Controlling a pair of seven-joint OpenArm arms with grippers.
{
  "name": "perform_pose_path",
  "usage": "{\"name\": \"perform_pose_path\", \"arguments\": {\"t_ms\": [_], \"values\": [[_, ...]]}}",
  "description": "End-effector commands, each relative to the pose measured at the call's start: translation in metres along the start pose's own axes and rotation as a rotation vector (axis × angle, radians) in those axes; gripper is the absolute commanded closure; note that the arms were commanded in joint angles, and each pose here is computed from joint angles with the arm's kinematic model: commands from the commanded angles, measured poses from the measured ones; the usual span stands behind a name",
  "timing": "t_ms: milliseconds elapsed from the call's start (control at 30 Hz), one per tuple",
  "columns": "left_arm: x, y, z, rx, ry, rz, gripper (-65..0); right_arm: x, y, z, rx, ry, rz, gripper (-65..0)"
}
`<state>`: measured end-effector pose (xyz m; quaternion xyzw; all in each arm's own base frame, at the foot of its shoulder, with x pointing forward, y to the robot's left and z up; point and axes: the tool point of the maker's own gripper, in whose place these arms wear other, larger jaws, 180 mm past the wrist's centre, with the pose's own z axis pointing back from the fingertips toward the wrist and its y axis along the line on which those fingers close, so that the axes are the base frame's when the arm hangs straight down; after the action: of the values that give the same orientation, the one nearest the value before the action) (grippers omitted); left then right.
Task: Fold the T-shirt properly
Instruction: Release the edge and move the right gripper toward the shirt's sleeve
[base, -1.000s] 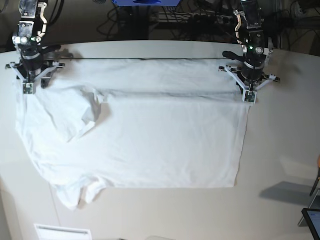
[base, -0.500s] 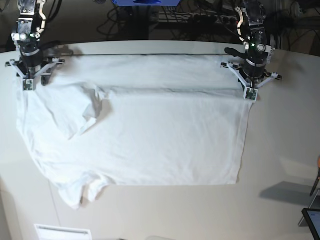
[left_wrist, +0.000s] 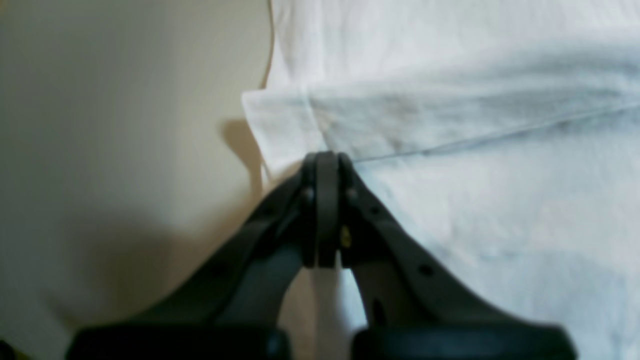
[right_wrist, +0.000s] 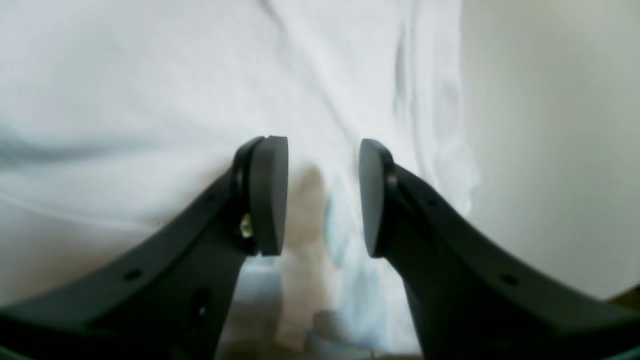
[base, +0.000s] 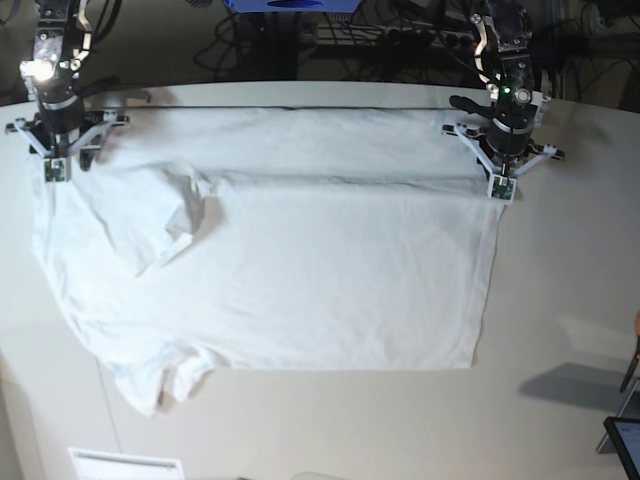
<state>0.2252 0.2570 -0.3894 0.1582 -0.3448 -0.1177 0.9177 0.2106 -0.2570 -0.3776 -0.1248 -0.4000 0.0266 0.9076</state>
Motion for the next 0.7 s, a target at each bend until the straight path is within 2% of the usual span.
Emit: {"name": "perform_pose_path", "arguments": {"t_ms": [0,200,333,500,567,667], "values": [[0.021,0.01,0.008,0.032,-0.07,-0.003,0.0,0.023,-0.007,0.002,-0.02,-0.075,0.006,-22.2],[0.048,0.018,0.021,0.063,-0.147,-0.013,0.0,0.051,-0.009,-0.002,-0.028,-0.142,-0.001,-22.2],[0.069,0.031,0.016,0.097,-0.189,0.002,0.0,0.092,-0.015,-0.01,-0.035,-0.235,0.005,-22.2],[0.099,0.063,0.013,0.173,-0.256,0.062,0.0,0.141,-0.013,-0.036,0.031,-0.317,0.053,-22.8],[0.11,0.071,0.006,0.185,-0.27,0.085,-4.7,0.156,-0.015,-0.055,0.044,-0.319,0.035,-22.9],[0.119,0.077,-0.01,0.181,-0.267,0.11,-18.0,0.169,-0.022,-0.09,0.074,-0.252,0.023,-23.1]]}}
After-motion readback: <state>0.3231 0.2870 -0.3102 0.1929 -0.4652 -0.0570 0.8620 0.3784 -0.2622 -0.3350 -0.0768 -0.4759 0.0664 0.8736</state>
